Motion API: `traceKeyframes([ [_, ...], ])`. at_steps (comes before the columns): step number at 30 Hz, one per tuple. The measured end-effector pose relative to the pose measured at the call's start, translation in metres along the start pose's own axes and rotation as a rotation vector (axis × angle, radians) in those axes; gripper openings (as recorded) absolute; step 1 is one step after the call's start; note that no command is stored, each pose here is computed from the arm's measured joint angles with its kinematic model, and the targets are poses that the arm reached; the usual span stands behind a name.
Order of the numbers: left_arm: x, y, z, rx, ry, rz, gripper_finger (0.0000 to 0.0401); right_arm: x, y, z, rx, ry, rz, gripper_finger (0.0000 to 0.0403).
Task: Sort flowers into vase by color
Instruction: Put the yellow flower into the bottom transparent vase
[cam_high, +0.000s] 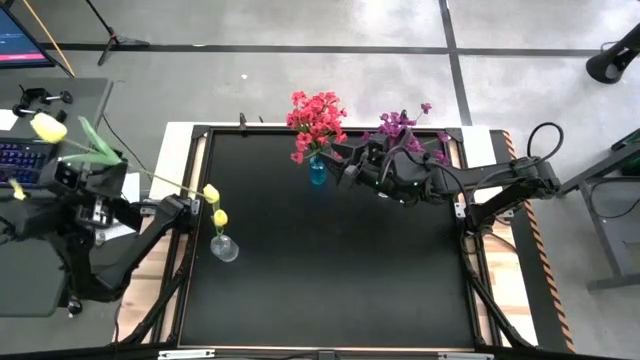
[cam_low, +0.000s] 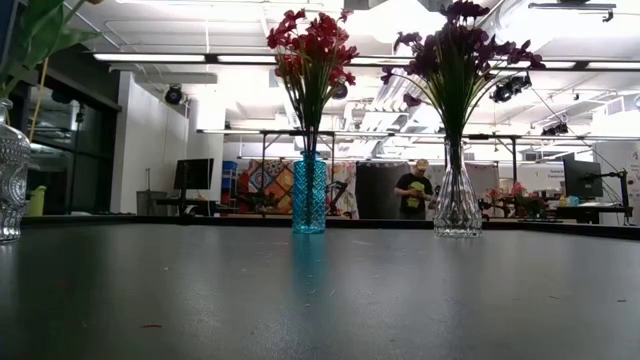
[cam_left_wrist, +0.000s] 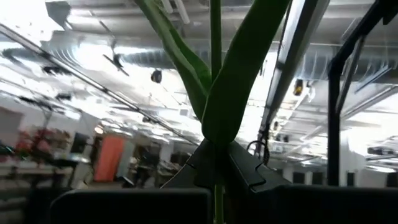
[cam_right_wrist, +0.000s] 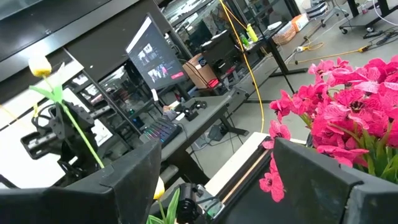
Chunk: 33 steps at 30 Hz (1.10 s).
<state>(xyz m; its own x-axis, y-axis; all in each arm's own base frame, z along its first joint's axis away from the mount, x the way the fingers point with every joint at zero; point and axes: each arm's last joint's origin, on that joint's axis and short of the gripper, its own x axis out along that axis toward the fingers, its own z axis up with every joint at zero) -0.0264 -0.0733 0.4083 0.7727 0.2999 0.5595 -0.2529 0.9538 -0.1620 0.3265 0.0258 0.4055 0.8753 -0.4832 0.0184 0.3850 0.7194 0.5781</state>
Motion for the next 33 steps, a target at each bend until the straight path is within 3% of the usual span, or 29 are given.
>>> traceKeyframes([
  [8, 0.021, -0.002, 0.004, -0.062, 0.031, -0.1, 0.0, 0.0, 0.0, -0.002, -0.012, 0.033, 0.018, 0.0298],
  [13, 0.018, -0.036, 0.006, 0.058, -0.016, -0.063, 0.0, 0.0, -0.001, -0.004, -0.023, 0.05, 0.019, 0.0298],
  [19, 0.027, -0.06, -0.003, 0.168, 0.073, 0.028, 0.0, 0.0, -0.002, -0.005, -0.059, 0.064, 0.01, 0.0298],
  [26, 0.028, -0.045, -0.008, 0.169, 0.146, 0.095, 0.0, 0.0, -0.002, -0.006, -0.066, 0.08, 0.019, 0.0298],
  [33, 0.029, -0.03, -0.004, 0.28, 0.149, 0.154, 0.0, 0.001, -0.004, -0.005, -0.067, 0.081, 0.017, 0.0298],
])
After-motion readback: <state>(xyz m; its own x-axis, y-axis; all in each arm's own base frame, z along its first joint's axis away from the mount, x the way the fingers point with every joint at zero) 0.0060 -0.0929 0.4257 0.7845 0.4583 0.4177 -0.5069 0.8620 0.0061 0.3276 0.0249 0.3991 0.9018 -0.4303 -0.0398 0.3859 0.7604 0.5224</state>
